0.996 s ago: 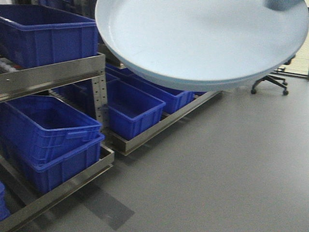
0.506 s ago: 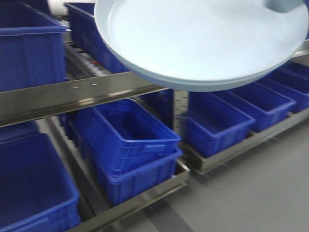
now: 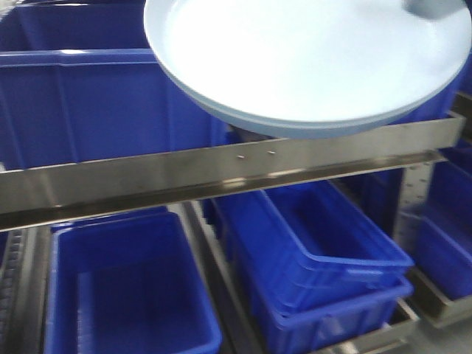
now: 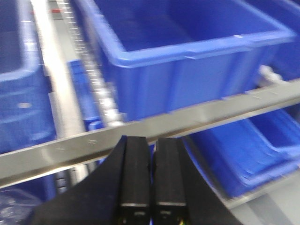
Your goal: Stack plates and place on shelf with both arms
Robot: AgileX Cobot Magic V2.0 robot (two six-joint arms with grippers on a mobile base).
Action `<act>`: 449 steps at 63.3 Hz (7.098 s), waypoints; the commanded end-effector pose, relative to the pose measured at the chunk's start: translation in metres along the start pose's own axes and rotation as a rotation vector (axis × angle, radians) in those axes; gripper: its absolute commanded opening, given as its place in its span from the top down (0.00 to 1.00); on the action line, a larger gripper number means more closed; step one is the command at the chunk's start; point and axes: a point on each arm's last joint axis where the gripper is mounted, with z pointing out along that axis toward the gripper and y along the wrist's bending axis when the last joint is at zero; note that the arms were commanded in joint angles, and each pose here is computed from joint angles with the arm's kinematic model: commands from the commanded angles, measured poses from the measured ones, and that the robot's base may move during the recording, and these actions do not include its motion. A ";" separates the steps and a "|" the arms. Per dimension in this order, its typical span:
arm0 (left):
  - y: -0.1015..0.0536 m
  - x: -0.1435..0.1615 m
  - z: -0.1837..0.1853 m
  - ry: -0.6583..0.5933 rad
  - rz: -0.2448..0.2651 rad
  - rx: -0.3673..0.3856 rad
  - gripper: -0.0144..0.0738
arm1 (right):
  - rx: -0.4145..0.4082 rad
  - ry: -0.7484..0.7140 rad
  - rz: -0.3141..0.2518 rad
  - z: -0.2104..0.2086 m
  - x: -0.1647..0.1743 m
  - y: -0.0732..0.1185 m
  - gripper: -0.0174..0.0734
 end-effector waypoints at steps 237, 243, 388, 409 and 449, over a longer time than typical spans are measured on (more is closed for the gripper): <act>-0.001 -0.017 -0.003 -0.110 -0.002 0.006 0.72 | 0.198 -0.298 0.056 0.184 -0.159 -0.076 0.44; -0.001 -0.017 -0.003 -0.110 -0.002 0.006 0.72 | 0.195 -0.314 0.054 0.183 -0.161 -0.076 0.30; -0.001 -0.017 -0.003 -0.110 -0.002 0.006 0.72 | 0.467 -0.564 0.067 -0.096 0.113 -0.070 0.75; -0.001 -0.017 -0.003 -0.110 -0.002 0.006 0.72 | 0.465 -0.563 0.066 -0.099 0.148 -0.069 0.75; -0.001 -0.017 -0.003 -0.110 -0.002 0.006 0.72 | 0.465 -0.564 0.066 -0.099 0.148 -0.069 0.75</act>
